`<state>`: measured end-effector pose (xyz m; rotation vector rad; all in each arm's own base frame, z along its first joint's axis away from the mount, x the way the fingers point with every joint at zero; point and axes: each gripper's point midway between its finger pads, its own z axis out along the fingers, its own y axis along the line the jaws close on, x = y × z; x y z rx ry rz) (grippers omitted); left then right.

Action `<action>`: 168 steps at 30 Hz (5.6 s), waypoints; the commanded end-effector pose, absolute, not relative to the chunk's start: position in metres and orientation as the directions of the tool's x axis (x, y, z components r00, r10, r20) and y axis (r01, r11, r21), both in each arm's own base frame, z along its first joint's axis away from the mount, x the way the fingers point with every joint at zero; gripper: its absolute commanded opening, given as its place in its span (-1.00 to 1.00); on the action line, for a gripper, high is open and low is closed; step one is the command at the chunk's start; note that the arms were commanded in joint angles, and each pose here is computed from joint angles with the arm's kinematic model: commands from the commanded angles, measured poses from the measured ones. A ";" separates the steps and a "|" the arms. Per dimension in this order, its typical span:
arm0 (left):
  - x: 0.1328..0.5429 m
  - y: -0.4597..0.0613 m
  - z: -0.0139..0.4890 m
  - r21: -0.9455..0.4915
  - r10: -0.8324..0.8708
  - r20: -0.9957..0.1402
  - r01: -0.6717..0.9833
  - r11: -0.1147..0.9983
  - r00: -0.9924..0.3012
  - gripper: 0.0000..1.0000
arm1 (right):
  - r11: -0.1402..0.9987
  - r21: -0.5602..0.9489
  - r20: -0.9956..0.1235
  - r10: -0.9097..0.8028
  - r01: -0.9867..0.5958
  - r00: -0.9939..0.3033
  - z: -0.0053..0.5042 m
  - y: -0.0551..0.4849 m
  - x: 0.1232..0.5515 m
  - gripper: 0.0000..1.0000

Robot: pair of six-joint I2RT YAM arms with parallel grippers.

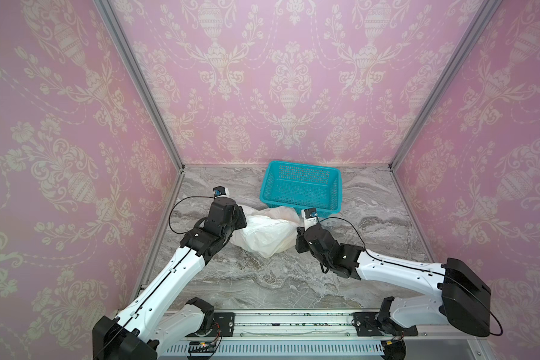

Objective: Untie the knot of the plastic bag and take out the fruit
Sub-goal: Untie the plastic bag at the center of the table, then pick up the plastic bag from the center of the table.

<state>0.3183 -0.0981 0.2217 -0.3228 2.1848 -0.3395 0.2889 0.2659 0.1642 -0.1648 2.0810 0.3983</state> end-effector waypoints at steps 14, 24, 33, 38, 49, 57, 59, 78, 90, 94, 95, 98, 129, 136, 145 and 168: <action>0.323 -0.060 0.200 -0.453 -0.509 -0.660 -0.248 0.857 -0.553 -1.00 | 0.932 0.350 -0.864 0.284 -0.091 -0.417 0.165 0.202 0.290 -1.00; 0.323 -0.064 0.203 -0.473 -0.511 -0.662 -0.224 0.852 -0.548 -1.00 | 0.918 0.384 -0.863 0.318 -0.101 -0.392 0.172 0.196 0.285 -0.52; 0.324 -0.070 0.209 -0.496 -0.505 -0.665 -0.180 0.849 -0.551 -1.00 | 0.893 0.405 -0.868 0.309 -0.196 -0.388 0.200 0.202 0.275 0.42; 0.323 -0.070 0.212 -0.504 -0.508 -0.672 -0.170 0.847 -0.539 -1.00 | 0.902 0.327 -0.893 0.197 -0.283 -0.404 0.223 0.223 0.279 0.70; 0.322 -0.069 0.214 -0.500 -0.507 -0.677 -0.172 0.849 -0.534 -1.00 | 0.892 0.221 -0.913 0.047 -0.394 -0.405 0.236 0.244 0.279 0.76; 0.322 -0.069 0.214 -0.502 -0.509 -0.676 -0.174 0.847 -0.532 -1.00 | 0.770 0.207 -0.942 -0.010 -0.603 -0.336 0.256 0.246 0.236 0.79; 0.321 -0.069 0.215 -0.501 -0.509 -0.677 -0.173 0.848 -0.532 -1.00 | 0.760 0.209 -0.938 -0.023 -0.615 -0.347 0.256 0.254 0.234 0.79; 0.321 -0.070 0.215 -0.506 -0.510 -0.675 -0.169 0.846 -0.534 -0.98 | 0.896 0.173 -0.909 -0.015 -0.409 -0.417 0.251 0.292 0.307 0.69; 0.319 -0.068 0.214 -0.494 -0.503 -0.677 -0.175 0.852 -0.537 -0.35 | 0.926 0.216 -0.906 0.071 -0.309 -0.418 0.258 0.282 0.321 -0.56; 0.313 -0.062 0.222 -0.476 -0.493 -0.700 -0.178 0.861 -0.516 0.38 | 0.934 0.241 -0.896 0.110 -0.263 -0.430 0.253 0.272 0.319 -0.75; 0.312 -0.061 0.227 -0.476 -0.492 -0.708 -0.172 0.862 -0.507 0.52 | 0.936 0.249 -0.892 0.122 -0.248 -0.435 0.251 0.269 0.319 -0.78; 0.304 -0.062 0.246 -0.476 -0.476 -0.742 -0.128 0.870 -0.472 0.75 | 0.935 0.264 -0.887 0.139 -0.237 -0.441 0.251 0.268 0.318 -0.85; 0.315 -0.142 0.331 -0.039 -0.024 -0.917 0.030 0.999 -0.397 0.98 | 0.905 0.406 -0.855 0.327 -0.128 -0.402 0.238 0.237 0.314 -1.00; 0.336 -0.141 0.321 0.091 0.066 -0.912 -0.043 0.995 -0.404 0.09 | 0.889 0.433 -0.851 0.350 -0.147 -0.392 0.242 0.238 0.316 -1.00; 0.325 -0.115 0.343 0.001 -0.058 -0.933 -0.164 0.986 -0.355 -1.00 | 0.906 0.423 -0.829 0.397 0.023 -0.393 0.236 0.209 0.327 -1.00; 0.360 -0.065 0.403 -0.195 -0.280 -0.888 -0.252 0.948 -0.365 -1.00 | 0.851 0.473 -0.777 0.525 0.230 -0.346 0.325 0.205 0.374 -1.00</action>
